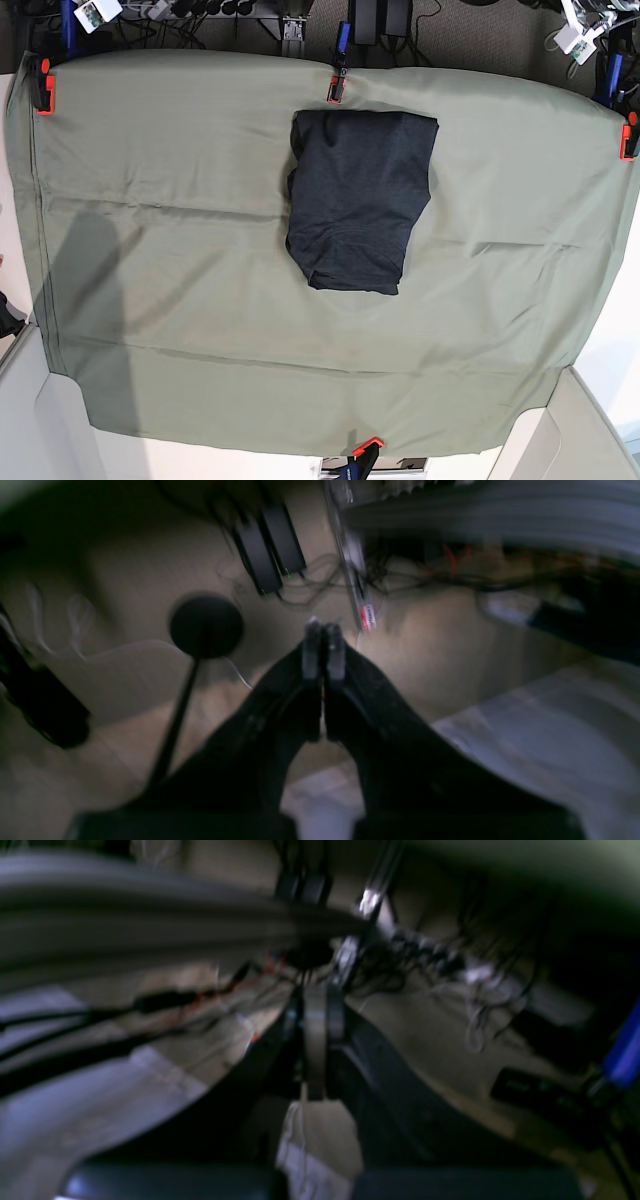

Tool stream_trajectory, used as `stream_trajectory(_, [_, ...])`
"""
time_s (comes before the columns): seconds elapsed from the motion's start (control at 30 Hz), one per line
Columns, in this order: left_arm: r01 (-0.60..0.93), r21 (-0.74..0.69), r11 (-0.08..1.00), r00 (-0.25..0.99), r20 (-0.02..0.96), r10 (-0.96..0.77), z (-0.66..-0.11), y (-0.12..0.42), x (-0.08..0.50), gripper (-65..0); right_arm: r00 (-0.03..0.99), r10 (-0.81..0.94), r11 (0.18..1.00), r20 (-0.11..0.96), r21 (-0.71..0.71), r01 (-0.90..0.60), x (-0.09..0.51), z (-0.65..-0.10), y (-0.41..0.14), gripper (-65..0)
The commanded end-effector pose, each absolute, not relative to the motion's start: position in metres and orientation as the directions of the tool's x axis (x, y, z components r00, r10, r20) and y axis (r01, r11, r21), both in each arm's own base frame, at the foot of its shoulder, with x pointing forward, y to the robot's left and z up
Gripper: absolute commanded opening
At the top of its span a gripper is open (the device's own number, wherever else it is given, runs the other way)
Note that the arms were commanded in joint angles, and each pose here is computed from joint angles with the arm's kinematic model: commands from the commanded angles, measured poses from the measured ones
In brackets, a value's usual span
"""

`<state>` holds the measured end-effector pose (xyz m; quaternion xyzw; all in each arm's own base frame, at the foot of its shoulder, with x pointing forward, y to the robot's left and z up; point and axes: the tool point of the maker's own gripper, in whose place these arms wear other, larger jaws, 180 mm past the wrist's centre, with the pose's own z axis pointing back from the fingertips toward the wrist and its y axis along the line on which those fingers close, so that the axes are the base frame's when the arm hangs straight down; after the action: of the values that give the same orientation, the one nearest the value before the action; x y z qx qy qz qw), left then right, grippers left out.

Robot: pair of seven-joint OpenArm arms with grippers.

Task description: Fold the T-shirt properly

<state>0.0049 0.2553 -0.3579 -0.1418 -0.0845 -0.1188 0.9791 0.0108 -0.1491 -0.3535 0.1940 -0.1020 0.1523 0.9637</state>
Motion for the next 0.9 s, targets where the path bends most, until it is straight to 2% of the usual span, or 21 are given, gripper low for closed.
stream_trajectory(0.0, [0.265, -0.266, 0.927, 0.956, 0.2, -0.216, -0.353, 0.254, 0.001, -65.0, 0.924, 0.262, 0.869, 0.277, 0.348, -0.351, 0.012, -0.348, -0.147, -65.0])
stream_trajectory(0.2, [0.197, -0.298, 0.934, 0.978, 0.12, -0.168, -0.357, 0.246, -0.034, -65.0, 0.943, 0.256, 0.871, 0.214, 0.373, -0.321, -0.008, -0.353, -0.148, -65.0])
stream_trajectory(0.4, [0.217, -0.307, 0.927, 0.975, 0.012, -0.224, -0.363, 0.24, -0.063, -65.0, 0.965, 0.238, 0.862, 0.107, 0.434, -0.261, -0.04, -0.367, -0.143, -65.0])
stream_trajectory(0.6, [0.337, -0.323, 0.884, 0.928, -0.046, -0.37, -0.395, 0.227, -0.086, -65.0, 0.977, 0.201, 0.854, -0.068, 0.501, -0.141, -0.088, -0.397, -0.141, -65.0])
stream_trajectory(0.73, [0.398, -0.258, 0.88, 0.871, -0.196, -0.451, -0.439, 0.253, -0.106, -65.0, 0.954, 0.211, 0.849, -0.214, 0.523, -0.07, -0.131, -0.418, -0.137, -65.0])
stream_trajectory(0.87, [0.432, -0.237, 0.87, 0.826, -0.283, -0.487, -0.483, 0.265, -0.107, -65.0, 0.913, 0.207, 0.878, -0.351, 0.478, -0.016, -0.162, -0.446, -0.148, -65.0])
